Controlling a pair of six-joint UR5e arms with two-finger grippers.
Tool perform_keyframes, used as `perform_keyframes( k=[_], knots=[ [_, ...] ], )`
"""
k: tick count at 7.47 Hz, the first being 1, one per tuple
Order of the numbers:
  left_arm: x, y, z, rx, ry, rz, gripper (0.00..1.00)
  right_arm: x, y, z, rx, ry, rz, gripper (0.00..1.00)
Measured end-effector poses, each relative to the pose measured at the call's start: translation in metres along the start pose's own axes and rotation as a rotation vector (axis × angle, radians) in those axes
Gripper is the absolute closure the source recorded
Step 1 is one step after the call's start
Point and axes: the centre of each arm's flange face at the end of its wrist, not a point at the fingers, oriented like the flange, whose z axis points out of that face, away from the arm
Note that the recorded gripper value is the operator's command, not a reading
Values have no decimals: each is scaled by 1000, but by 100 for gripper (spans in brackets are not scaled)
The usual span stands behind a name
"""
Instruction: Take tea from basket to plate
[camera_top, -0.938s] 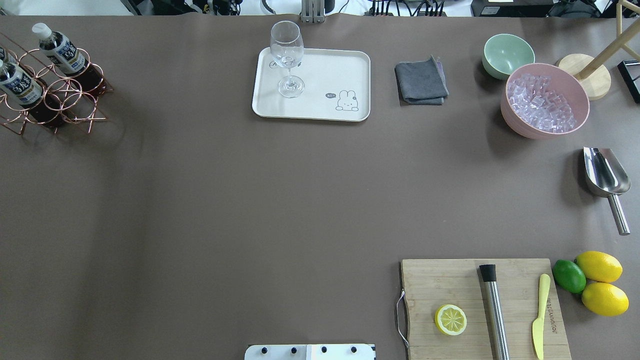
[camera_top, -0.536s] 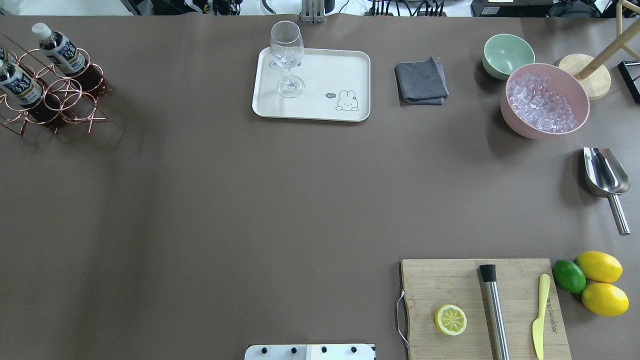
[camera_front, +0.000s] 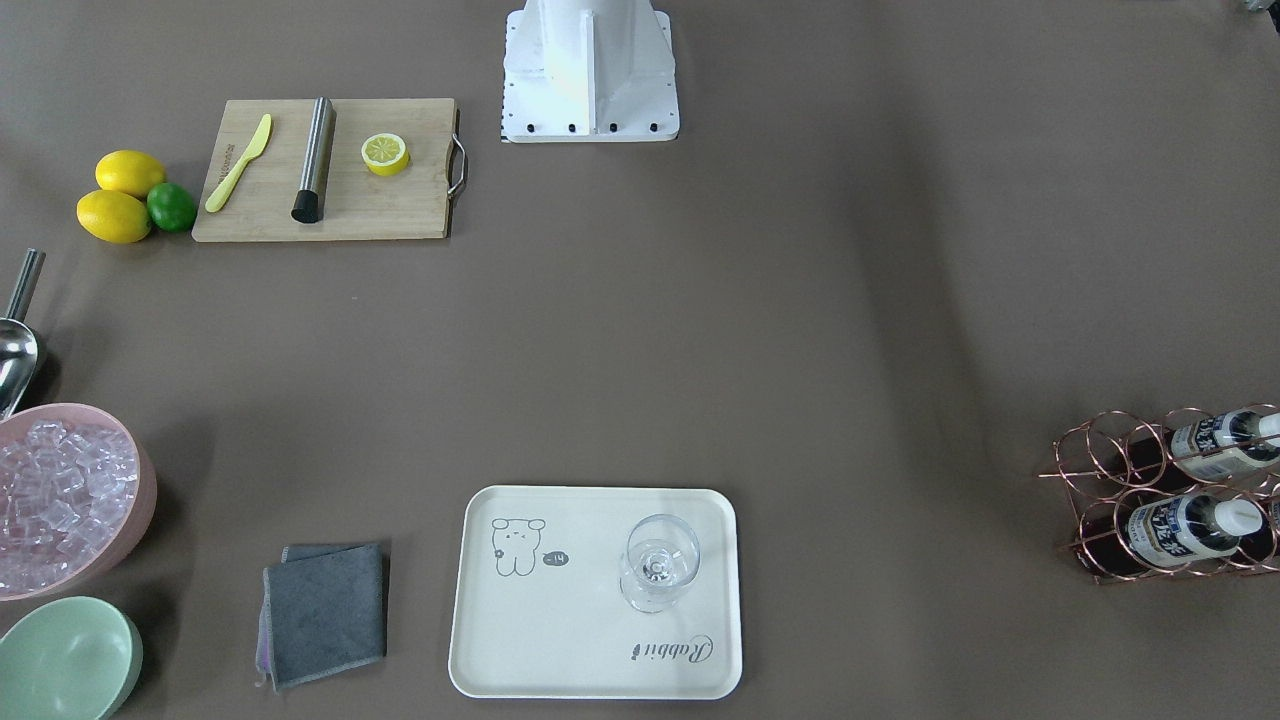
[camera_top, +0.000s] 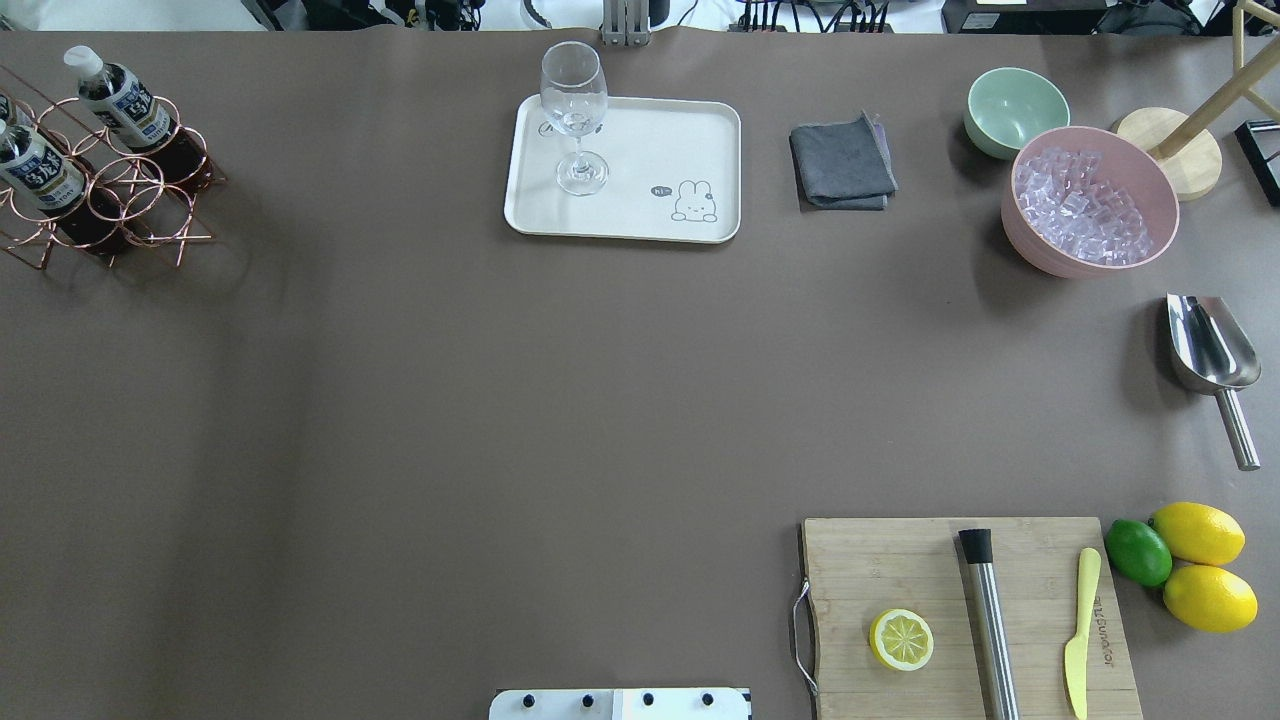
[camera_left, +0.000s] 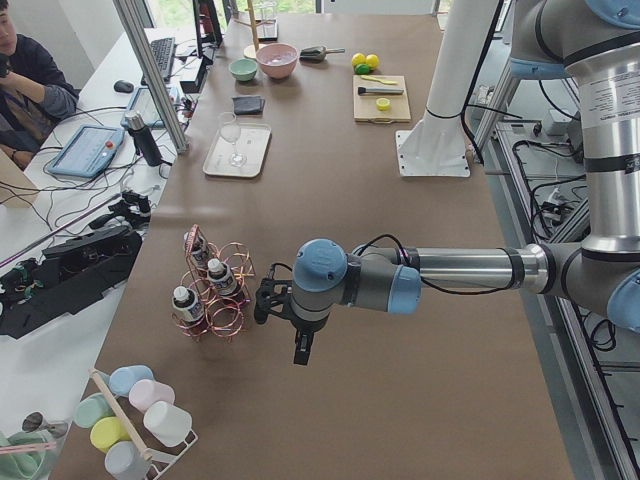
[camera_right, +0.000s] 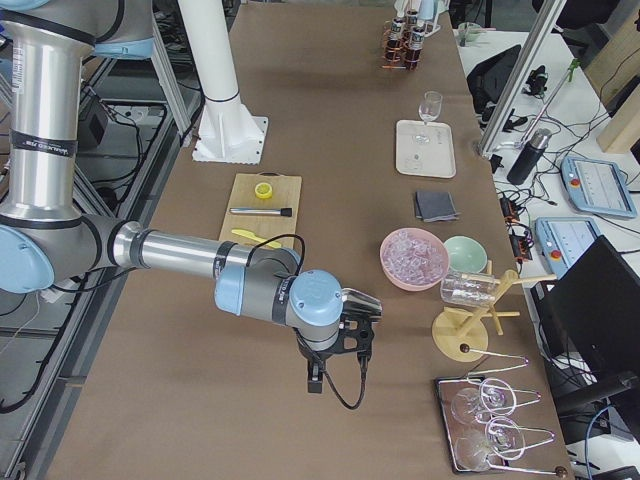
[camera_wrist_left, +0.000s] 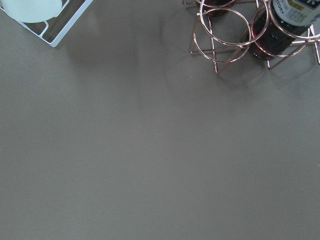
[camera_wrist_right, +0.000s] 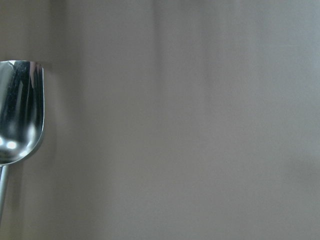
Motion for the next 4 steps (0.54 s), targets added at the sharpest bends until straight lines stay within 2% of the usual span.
perform_keyframes(
  k=[4],
  knots=[
    [0,-2,1,-3,0,-2,2,0,0,0,0,0,0,0]
  ],
)
